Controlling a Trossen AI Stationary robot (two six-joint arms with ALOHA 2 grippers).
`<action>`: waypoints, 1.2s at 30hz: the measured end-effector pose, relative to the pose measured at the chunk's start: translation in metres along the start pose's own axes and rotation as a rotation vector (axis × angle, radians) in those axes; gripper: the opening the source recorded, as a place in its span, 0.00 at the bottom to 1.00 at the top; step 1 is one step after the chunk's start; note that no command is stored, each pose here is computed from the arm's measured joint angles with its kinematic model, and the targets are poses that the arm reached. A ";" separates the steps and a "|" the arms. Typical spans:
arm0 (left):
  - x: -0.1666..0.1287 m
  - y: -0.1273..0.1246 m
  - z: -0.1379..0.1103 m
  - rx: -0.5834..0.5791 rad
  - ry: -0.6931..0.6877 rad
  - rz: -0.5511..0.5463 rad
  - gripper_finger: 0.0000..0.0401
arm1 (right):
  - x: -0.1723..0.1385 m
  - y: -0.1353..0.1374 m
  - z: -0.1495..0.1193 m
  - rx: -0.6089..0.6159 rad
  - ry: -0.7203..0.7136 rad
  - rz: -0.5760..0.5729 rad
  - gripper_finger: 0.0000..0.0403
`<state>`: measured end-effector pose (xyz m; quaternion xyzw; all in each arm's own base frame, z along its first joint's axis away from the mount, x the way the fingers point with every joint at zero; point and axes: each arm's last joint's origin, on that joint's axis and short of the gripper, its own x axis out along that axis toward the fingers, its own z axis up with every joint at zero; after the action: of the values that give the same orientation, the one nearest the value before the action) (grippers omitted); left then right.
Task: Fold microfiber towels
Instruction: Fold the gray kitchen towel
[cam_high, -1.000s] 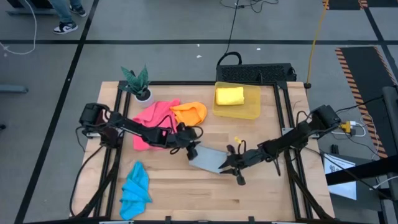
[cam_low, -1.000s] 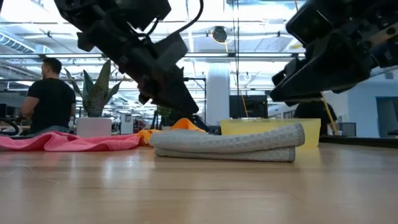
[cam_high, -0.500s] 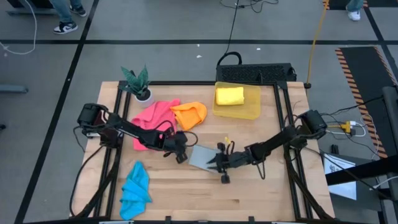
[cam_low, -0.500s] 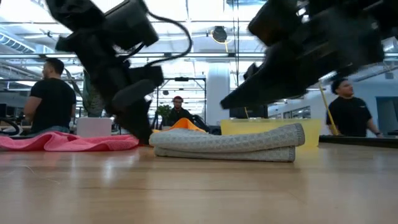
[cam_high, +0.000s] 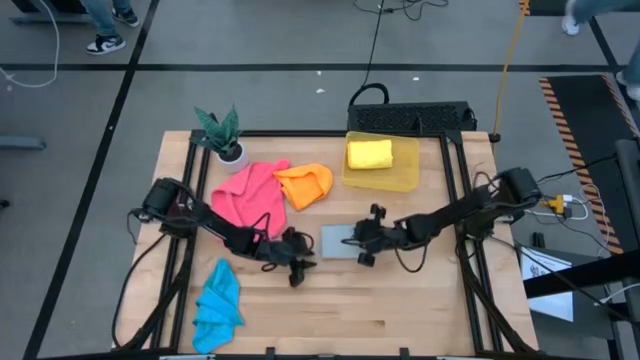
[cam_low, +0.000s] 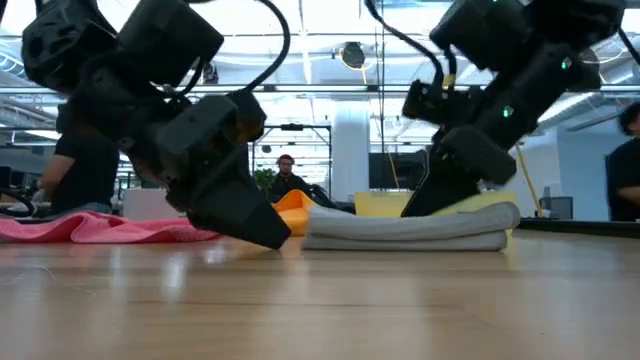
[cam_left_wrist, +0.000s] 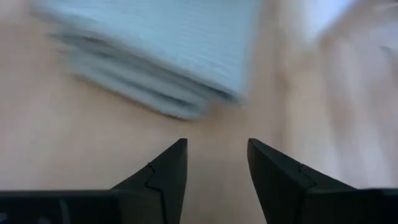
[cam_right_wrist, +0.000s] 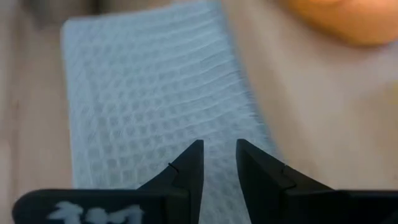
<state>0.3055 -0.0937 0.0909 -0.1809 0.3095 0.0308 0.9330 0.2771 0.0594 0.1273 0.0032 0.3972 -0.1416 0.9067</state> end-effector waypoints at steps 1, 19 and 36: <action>0.003 -0.003 0.000 0.003 -0.006 -0.009 0.42 | -0.006 -0.002 0.002 -0.002 -0.005 -0.019 0.21; -0.008 0.000 0.019 0.047 -0.013 0.214 0.42 | 0.013 0.051 0.009 -0.391 -0.343 0.244 0.27; 0.006 0.018 0.027 0.114 -0.059 0.218 0.42 | 0.046 0.049 0.022 -0.438 -0.226 0.116 0.31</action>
<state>0.3225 -0.0670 0.1020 -0.0920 0.3010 0.1198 0.9416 0.3353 0.0922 0.1039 -0.1862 0.3135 0.0006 0.9312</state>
